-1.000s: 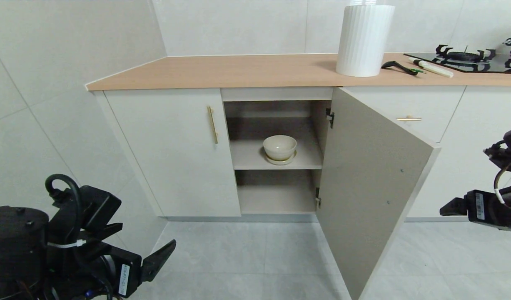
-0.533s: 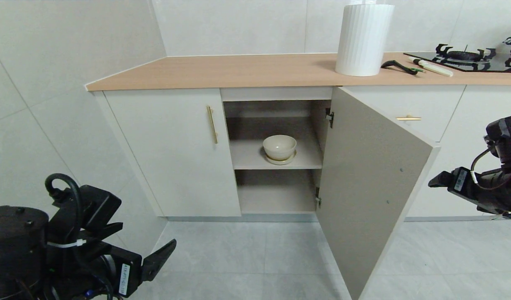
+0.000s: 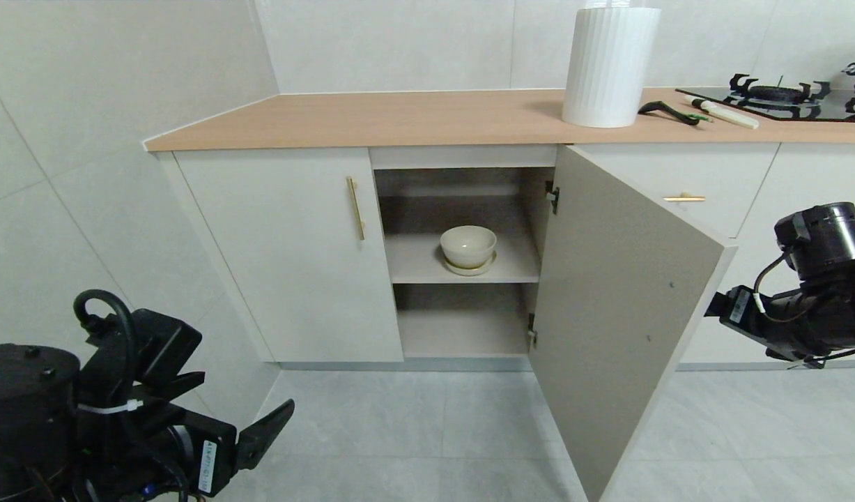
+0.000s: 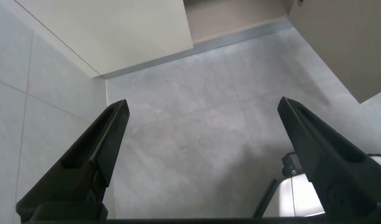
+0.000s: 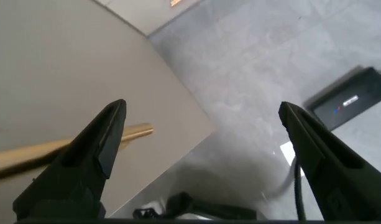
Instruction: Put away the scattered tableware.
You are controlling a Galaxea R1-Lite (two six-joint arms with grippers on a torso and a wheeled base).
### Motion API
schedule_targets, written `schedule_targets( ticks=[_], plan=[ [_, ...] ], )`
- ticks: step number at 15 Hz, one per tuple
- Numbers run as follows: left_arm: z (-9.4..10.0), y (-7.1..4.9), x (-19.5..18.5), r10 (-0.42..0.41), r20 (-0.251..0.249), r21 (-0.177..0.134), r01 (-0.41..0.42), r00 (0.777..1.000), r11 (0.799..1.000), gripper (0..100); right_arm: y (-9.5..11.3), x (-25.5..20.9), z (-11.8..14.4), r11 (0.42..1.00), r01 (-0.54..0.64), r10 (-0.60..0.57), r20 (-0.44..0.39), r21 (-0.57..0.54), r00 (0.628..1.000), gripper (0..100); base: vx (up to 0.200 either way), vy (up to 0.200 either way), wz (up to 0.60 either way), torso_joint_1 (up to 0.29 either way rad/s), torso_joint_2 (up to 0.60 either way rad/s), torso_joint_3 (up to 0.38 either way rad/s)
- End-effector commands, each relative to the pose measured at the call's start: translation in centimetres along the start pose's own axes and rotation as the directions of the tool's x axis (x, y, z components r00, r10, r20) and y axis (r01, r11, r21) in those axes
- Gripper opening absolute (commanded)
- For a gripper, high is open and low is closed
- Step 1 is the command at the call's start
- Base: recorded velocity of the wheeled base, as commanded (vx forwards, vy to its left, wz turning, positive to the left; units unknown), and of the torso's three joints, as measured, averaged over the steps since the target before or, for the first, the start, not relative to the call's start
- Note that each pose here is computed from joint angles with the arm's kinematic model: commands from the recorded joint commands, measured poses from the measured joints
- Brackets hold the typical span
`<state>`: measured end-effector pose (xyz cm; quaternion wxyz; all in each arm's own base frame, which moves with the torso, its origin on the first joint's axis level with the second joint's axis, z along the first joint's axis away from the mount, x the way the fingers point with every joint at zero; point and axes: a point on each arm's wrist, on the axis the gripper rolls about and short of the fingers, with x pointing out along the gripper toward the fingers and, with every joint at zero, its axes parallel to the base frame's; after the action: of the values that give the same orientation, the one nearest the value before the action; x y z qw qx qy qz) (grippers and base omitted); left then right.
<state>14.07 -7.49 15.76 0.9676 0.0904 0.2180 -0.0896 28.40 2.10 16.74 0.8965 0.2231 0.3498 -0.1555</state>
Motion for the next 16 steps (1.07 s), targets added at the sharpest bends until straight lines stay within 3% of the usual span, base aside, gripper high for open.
schedule_targets(
  ticks=[1, 4, 8, 12, 16],
  plan=[
    [0.0, 0.0, 0.0, 0.000, 0.001, -0.001, 0.000, 1.000, 1.000, 100, 0.9, 0.7, -0.7, 0.999, -0.036, 0.034, -0.044, -0.027, 0.998, 100, 0.000, 0.000, 0.00, 0.000, 0.00, 0.000],
    [0.0, 0.0, 0.1, -0.001, -0.002, -0.003, 0.001, 1.000, 1.000, 100, 2.8, 0.4, -1.5, 0.989, -0.133, 0.128, -0.071, -0.071, 0.989, 100, 0.000, 0.000, 0.00, 0.000, 0.00, 0.000],
    [0.1, 0.0, 0.1, -0.001, 0.001, -0.004, 0.001, 1.000, 1.000, 100, 8.3, 0.6, -3.6, 0.942, -0.269, 0.247, -0.129, -0.200, 0.960, 100, 0.000, 0.000, 0.00, 0.000, 0.00, 0.000],
    [0.2, 0.1, 0.1, 0.006, 0.003, -0.008, -0.006, 1.000, 1.000, 100, 12.3, 1.6, -5.8, 0.885, -0.345, 0.301, -0.181, -0.313, 0.936, 100, 0.000, 0.000, 0.00, 0.000, 0.00, 0.000],
    [0.2, 0.2, 0.2, 0.015, -0.001, -0.011, -0.015, 1.000, 1.000, 100, 15.7, 2.9, -6.3, 0.858, -0.388, 0.346, -0.181, -0.337, 0.921, 100, 0.000, 0.000, 0.00, 0.000, 0.00, 0.000]
  ],
)
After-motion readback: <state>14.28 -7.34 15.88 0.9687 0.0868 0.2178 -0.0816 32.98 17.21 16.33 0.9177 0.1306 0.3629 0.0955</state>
